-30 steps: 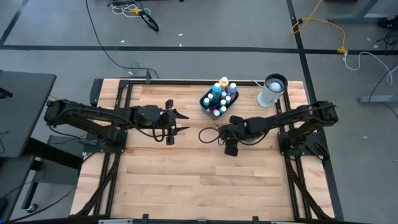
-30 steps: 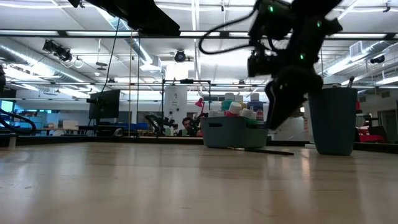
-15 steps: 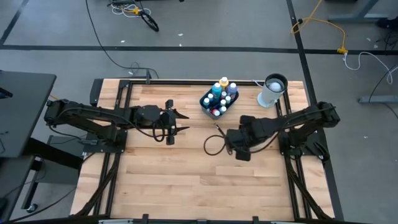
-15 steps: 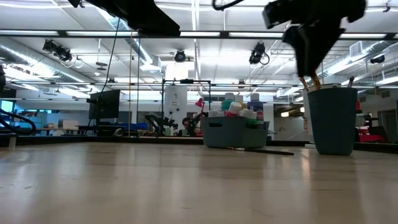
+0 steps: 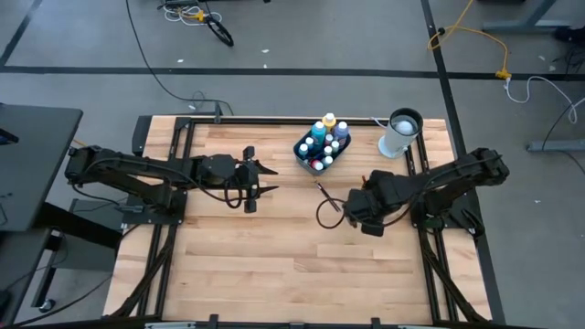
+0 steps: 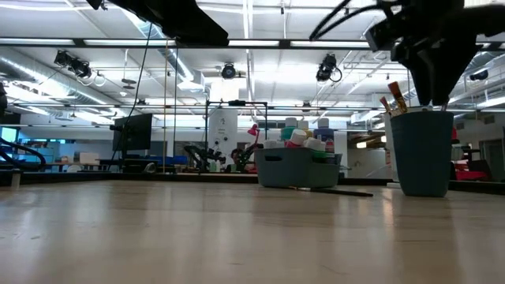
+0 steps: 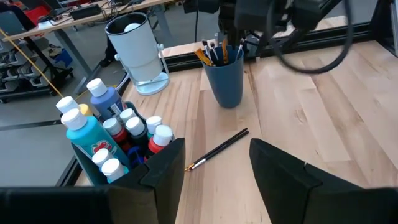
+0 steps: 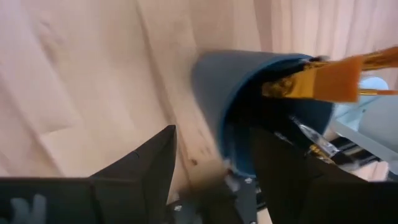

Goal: Pick & Place Paint Supplies
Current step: Move the blue cup to the center of the table

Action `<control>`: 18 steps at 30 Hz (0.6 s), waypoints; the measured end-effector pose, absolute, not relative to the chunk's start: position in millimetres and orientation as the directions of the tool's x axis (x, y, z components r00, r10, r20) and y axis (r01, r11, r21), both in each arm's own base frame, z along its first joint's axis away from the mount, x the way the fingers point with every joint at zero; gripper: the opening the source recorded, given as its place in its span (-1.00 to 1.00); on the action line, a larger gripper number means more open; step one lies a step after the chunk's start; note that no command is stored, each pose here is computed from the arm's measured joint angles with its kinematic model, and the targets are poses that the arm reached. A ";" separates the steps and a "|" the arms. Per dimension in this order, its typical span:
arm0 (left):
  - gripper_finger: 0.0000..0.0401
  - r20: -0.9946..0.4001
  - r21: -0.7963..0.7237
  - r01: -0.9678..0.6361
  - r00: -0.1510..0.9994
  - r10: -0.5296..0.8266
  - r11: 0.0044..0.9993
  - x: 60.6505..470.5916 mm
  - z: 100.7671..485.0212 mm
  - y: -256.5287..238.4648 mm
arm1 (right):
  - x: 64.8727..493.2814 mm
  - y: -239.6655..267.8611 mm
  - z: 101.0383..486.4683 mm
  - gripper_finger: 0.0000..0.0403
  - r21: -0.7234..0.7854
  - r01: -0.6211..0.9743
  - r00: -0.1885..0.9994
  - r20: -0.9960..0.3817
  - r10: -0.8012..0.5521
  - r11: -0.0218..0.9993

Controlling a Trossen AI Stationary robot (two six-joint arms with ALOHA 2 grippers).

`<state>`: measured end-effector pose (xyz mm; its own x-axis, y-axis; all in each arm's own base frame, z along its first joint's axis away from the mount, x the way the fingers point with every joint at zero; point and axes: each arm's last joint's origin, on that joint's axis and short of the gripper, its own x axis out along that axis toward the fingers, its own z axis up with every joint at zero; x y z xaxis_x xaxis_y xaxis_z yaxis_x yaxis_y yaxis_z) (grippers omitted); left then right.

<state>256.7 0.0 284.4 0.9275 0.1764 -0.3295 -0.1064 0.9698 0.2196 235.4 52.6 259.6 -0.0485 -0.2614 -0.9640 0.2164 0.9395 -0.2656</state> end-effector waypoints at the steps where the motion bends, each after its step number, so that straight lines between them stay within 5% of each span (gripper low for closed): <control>1: -0.06 -0.329 0.219 -0.107 0.928 0.176 0.970 256.7 284.5 0.0 | 234.9 50.4 256.9 0.01 -0.275 0.214 -0.057 -0.961 -0.269 0.937; 13: -0.06 -0.329 0.223 -0.105 0.928 0.177 0.969 256.7 284.5 0.1 | 239.5 35.9 238.0 0.00 -0.263 0.203 -0.037 -0.965 -0.261 0.943; 18: -0.06 -0.329 0.223 -0.105 0.928 0.176 0.969 256.7 284.5 0.0 | 240.6 33.8 237.9 -0.21 -0.252 0.200 -0.033 -0.968 -0.251 0.947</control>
